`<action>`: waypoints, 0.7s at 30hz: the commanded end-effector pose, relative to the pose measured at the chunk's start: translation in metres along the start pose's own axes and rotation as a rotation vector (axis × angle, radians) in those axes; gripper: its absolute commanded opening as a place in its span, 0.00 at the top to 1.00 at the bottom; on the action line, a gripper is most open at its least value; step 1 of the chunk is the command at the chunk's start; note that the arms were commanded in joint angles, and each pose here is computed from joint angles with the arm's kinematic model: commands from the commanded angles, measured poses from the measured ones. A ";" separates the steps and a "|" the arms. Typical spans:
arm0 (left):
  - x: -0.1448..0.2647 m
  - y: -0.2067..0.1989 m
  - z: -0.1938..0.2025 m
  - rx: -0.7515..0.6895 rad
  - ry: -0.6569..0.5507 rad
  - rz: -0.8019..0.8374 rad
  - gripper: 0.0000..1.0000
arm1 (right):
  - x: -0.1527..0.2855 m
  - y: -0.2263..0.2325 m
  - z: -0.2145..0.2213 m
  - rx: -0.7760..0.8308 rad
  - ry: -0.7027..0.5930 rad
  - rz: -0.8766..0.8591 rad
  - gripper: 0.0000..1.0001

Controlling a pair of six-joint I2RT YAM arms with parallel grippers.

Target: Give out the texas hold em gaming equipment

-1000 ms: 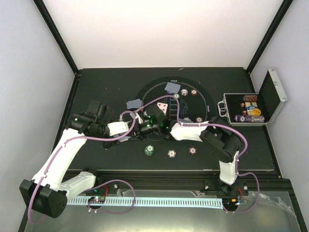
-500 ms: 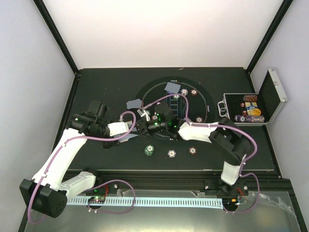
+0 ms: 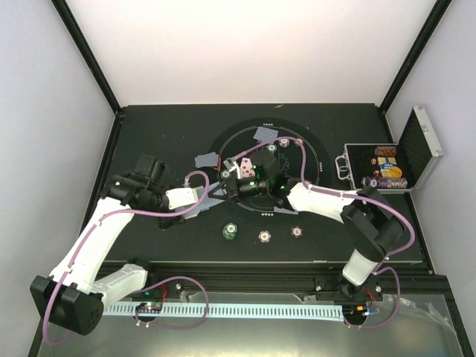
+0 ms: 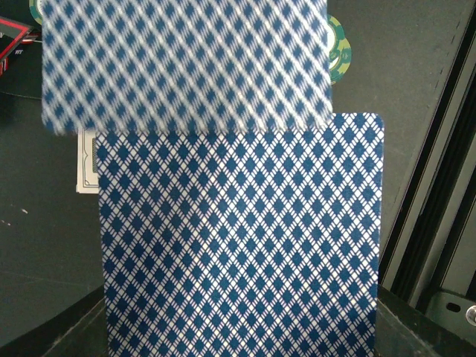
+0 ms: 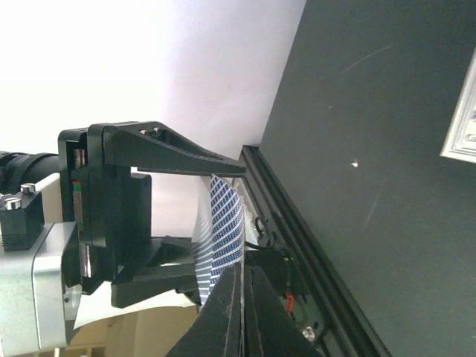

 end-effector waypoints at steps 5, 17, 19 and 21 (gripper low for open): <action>0.011 0.002 -0.007 -0.018 -0.027 -0.020 0.98 | 0.052 -0.002 -0.031 0.116 -0.050 0.145 0.99; 0.008 0.002 -0.005 -0.008 -0.015 -0.014 0.98 | 0.143 -0.078 -0.153 0.722 -0.156 1.356 0.99; 0.007 0.003 -0.005 -0.007 -0.014 -0.016 0.99 | 0.148 -0.090 -0.167 0.813 -0.144 1.519 0.99; 0.007 0.004 -0.005 -0.006 -0.014 -0.016 0.98 | 0.152 -0.101 -0.178 0.868 -0.143 1.636 0.99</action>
Point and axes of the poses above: each gripper's point midway between its finger pads, its own x axis back along the fingers, its own y axis along the line the jaws close on, z = x × y, the point moved 2 cm from there along x, back along the fingers, and after that the axes turned 4 degrees about -x, right-handed, at the moved point
